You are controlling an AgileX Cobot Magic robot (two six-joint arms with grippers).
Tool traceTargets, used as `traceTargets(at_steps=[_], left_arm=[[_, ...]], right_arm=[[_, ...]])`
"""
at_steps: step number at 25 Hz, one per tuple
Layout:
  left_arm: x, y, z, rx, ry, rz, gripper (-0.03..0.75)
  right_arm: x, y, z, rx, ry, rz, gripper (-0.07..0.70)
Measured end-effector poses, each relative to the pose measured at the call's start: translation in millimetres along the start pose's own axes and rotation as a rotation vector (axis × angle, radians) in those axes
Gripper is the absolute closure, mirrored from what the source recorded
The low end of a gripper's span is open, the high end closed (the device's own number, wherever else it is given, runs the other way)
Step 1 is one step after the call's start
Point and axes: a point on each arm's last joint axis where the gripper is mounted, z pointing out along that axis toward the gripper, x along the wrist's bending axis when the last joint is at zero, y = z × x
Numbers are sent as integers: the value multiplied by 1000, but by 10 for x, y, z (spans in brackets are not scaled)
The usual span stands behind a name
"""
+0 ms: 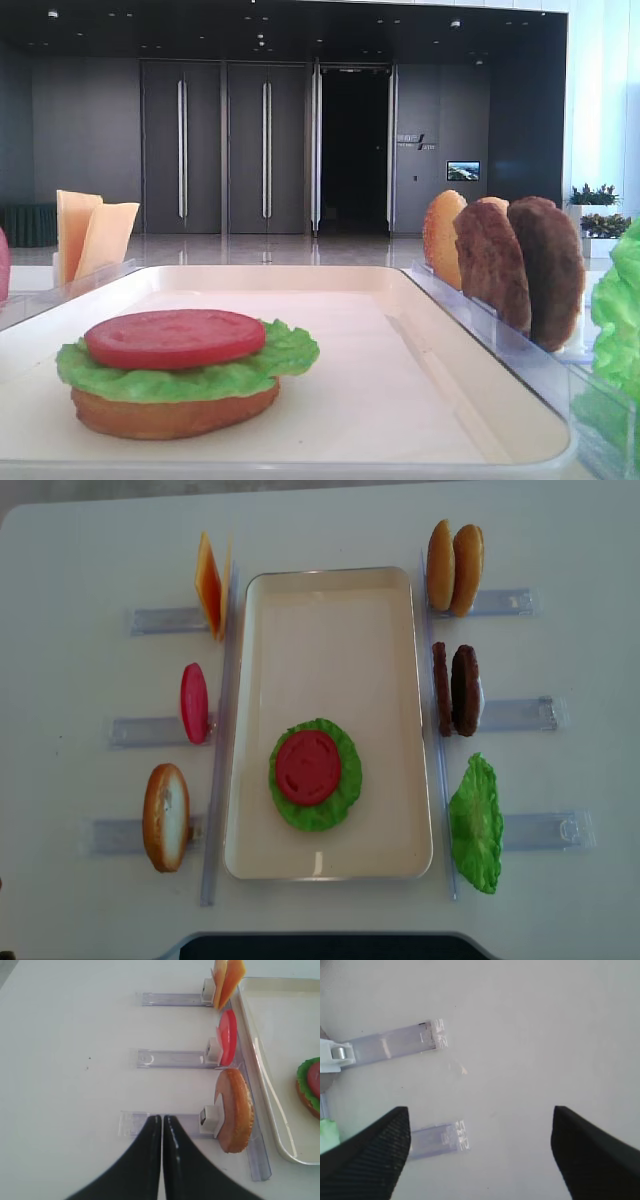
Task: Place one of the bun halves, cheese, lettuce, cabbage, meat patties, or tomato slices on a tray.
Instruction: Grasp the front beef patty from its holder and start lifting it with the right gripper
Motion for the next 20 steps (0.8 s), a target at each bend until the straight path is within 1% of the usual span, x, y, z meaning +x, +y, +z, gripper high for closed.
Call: traceTargets(at_steps=[5,11,16,18,20], left_arm=[[0,0,0,0,0,0,715],[0,0,0,0,0,0,715],[0,0,0,0,0,0,715],[0,0,0,0,0,0,715],[0,0,0,0,0,0,715]], right_arm=[[16,228,56,14,-1,8,55],[29,407,9,-9,-5,-1,55],[46,517,18,34,-9,-29,55],[106,515,29,45,-1,-55,55],[215,502,28,46,15,-86,55]])
